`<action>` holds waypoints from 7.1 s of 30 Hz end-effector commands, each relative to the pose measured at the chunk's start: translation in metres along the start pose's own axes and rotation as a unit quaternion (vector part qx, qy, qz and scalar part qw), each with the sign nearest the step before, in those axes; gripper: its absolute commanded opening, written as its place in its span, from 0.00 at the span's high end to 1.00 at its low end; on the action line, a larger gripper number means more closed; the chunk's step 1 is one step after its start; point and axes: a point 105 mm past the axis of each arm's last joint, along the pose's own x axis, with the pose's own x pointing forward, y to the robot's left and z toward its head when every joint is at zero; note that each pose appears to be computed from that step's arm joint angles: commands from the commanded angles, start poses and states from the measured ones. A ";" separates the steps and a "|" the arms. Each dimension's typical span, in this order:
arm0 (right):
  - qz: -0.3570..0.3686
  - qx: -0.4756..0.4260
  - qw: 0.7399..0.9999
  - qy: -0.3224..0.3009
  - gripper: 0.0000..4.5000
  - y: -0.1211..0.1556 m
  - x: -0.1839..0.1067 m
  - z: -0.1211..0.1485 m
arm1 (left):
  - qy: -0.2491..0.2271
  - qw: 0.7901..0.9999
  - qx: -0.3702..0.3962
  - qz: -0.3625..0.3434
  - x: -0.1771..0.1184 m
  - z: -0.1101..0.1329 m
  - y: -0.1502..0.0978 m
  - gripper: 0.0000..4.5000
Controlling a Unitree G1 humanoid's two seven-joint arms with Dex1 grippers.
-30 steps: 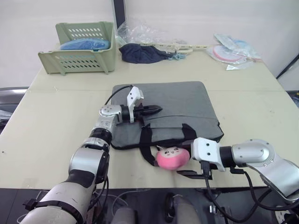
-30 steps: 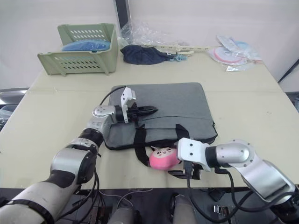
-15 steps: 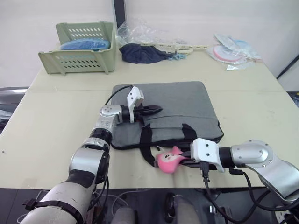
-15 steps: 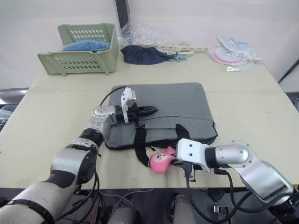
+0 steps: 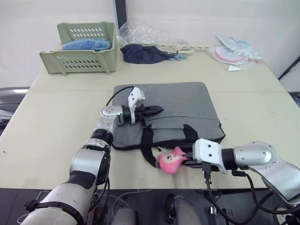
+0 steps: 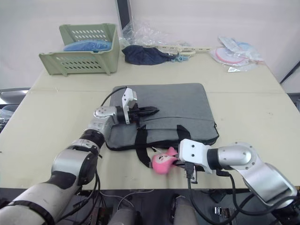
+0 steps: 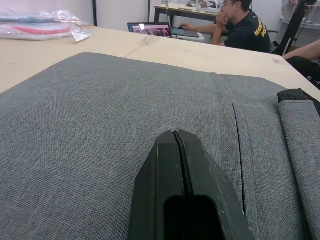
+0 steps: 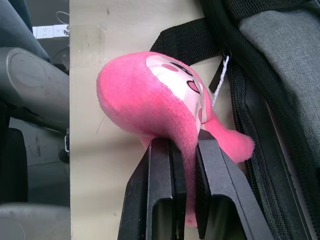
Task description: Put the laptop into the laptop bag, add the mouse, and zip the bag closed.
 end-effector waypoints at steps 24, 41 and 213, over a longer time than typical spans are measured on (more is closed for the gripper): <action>-0.073 0.046 0.995 0.057 1.00 0.003 -0.054 0.002 | 0.108 0.990 -0.077 -0.056 -0.006 -0.084 -0.044 1.00; -0.115 0.090 0.982 0.121 1.00 0.000 -0.093 -0.027 | 0.115 0.988 -0.084 -0.051 -0.007 -0.087 -0.044 1.00; -0.469 0.470 0.747 0.018 0.98 -0.089 -0.122 -0.150 | 0.114 0.990 -0.080 -0.031 -0.011 -0.084 -0.037 1.00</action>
